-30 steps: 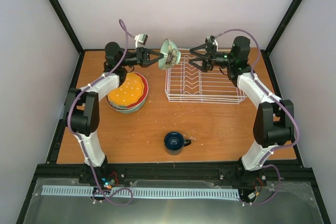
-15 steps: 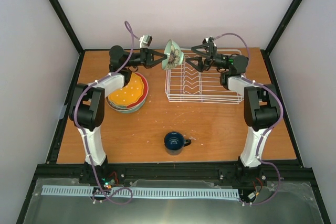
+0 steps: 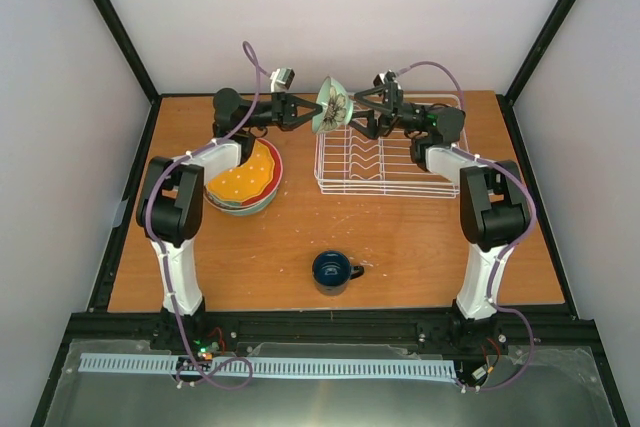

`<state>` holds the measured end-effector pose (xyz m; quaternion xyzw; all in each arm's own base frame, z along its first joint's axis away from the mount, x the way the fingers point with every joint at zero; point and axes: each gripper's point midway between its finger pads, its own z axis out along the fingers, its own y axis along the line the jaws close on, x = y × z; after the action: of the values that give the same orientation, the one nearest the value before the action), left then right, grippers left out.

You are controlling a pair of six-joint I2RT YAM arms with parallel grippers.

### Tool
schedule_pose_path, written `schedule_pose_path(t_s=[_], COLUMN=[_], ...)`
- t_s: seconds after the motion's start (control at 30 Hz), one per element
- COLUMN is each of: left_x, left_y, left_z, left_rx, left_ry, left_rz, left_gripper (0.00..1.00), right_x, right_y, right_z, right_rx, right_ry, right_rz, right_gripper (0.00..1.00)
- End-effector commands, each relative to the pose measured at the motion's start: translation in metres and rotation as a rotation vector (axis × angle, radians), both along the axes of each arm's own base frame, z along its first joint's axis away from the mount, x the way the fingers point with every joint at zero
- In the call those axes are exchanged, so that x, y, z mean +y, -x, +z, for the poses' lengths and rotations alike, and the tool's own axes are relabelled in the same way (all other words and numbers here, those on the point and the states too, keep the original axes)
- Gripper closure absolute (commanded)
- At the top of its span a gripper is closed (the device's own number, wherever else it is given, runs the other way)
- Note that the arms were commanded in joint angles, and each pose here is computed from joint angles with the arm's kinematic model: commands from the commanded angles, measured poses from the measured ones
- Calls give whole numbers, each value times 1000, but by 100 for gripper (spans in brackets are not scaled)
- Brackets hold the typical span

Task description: Load the mixed dishes into the dish rack

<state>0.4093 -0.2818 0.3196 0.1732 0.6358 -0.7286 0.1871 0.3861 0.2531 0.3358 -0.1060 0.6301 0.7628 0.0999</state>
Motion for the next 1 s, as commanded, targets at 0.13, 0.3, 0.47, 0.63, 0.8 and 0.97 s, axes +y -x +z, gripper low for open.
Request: schedule_pose_path(t_s=[0.13, 0.3, 0.47, 0.63, 0.8, 0.97], left_x=[-6, -5, -6, -6, -7, -8], left_y=[3, 4, 2, 1, 0, -2], left_z=[30, 29, 26, 24, 22, 20], left_rx=[-103, -101, -96, -94, -91, -90], left_ry=[55, 55, 55, 52, 46, 40], left_rz=[12, 15, 18, 14, 13, 14], left_gripper=[99, 99, 99, 99, 99, 99], right_x=[12, 14, 14, 13, 13, 13], right_y=[25, 29, 33, 34, 35, 38], right_z=[26, 26, 25, 26, 28, 28], right_rx=[-4, 5, 11, 13, 17, 22], right_ry=[-29, -30, -31, -33, -37, -37], right_rz=[82, 93, 95, 95, 96, 97], right_gripper=[9, 13, 24, 33, 27, 30])
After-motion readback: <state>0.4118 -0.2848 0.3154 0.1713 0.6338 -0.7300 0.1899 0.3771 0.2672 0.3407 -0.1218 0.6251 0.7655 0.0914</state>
